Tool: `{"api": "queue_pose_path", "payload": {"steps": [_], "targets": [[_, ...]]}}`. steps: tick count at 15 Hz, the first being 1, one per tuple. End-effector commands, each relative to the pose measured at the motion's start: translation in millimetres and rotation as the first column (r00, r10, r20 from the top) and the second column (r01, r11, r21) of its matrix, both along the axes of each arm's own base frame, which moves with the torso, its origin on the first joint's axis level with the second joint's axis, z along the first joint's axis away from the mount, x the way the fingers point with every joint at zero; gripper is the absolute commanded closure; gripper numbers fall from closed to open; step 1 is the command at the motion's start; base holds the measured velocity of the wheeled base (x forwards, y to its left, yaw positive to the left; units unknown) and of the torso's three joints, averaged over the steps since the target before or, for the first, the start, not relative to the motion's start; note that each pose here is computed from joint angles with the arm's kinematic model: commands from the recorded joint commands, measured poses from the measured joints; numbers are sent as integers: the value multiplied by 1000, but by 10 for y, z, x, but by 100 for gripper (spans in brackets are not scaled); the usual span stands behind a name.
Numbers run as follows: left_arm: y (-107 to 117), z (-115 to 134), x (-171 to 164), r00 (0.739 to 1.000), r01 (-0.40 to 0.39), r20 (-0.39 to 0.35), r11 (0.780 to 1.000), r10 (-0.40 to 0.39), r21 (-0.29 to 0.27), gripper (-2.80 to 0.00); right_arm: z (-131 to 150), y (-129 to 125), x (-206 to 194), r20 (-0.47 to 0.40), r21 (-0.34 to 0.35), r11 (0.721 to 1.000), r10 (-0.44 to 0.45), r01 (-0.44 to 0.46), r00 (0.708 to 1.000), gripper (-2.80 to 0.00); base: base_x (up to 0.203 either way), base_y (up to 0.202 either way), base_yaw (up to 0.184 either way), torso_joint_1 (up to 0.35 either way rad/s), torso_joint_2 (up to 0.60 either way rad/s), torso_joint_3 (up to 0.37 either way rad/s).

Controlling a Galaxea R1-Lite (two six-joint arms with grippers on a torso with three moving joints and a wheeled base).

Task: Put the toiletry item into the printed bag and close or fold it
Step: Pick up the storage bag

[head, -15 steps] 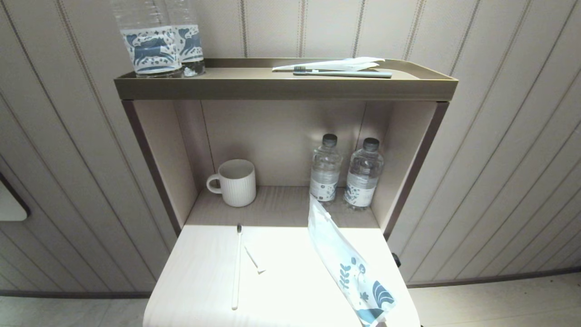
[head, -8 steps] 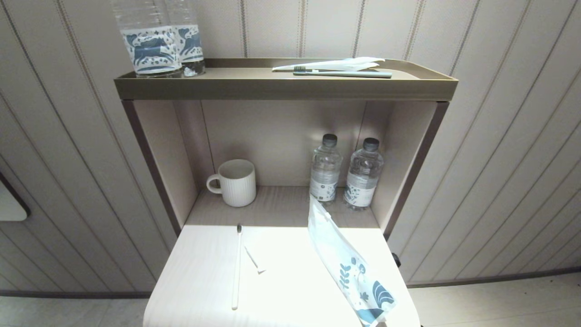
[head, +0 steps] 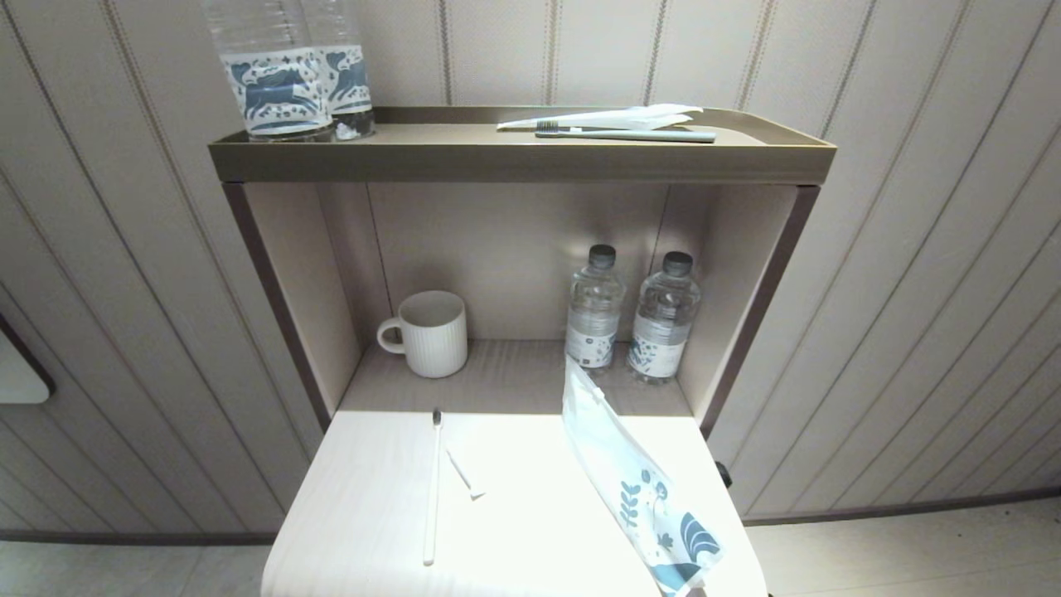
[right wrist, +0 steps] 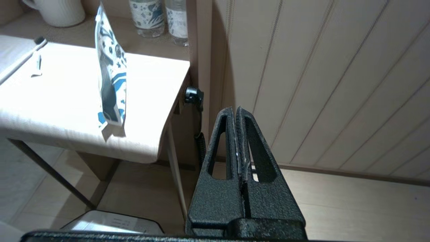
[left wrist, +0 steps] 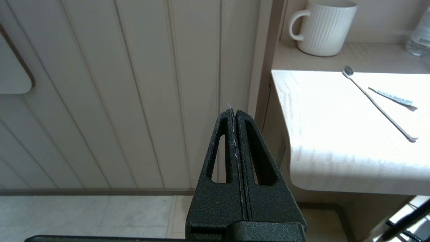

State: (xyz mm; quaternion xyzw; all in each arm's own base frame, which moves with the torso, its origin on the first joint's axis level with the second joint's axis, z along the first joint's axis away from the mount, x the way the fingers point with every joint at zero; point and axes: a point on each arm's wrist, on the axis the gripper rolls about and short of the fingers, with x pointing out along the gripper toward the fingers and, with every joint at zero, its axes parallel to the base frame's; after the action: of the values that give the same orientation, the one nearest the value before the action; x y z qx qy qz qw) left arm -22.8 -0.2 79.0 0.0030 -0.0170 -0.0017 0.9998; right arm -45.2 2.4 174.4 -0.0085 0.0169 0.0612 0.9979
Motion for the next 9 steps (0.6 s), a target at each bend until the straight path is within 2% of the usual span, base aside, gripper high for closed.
{"api": "queue_pose_path", "payload": {"steps": [1, 4, 5, 6, 7, 8, 9], "targets": [[0, 1, 0, 1000, 0, 1, 1000, 0, 0, 0, 217, 2, 246, -114, 2, 1000, 5, -5, 993, 0, 0, 0, 0, 0, 0, 0], [0, 1, 0, 1000, 0, 1, 1000, 0, 2, 0, 638, 17, 549, -288, 39, 997, 70, -61, 955, 0, 0, 0, 0, 0, 0, 0], [-1, 1, 0, 1000, 1, 1, 1000, -1, 2, 0, 742, 30, 571, -367, 64, 991, 132, -117, 921, 0, 0, 0, 0, 0, 0, 0], [-1, 1, 0, 1000, 1, 1, 1000, -1, 3, 0, 797, 52, 590, -483, 114, 972, 233, -203, 844, 0, 0, 0, 0, 0, 0, 0], [-1, 1, 0, 1000, 1, 1, 1000, -1, 3, 0, 830, 82, 632, -573, 177, 939, 342, -296, 745, 0, 0, 0, 0, 0, 0, 0], [-1, 1, 0, 1000, 1, 1, 1000, -1, 3, 0, 837, 114, 694, -624, 228, 905, 420, -360, 659, 0, 0, 0, 0, 0, 0, 0], [-1, 1, 0, 1000, 1, 1, 1000, -1, 3, 0, 833, 144, 760, -655, 261, 880, 463, -396, 597, 0, 0, 0, 0, 0, 0, 0]]}}
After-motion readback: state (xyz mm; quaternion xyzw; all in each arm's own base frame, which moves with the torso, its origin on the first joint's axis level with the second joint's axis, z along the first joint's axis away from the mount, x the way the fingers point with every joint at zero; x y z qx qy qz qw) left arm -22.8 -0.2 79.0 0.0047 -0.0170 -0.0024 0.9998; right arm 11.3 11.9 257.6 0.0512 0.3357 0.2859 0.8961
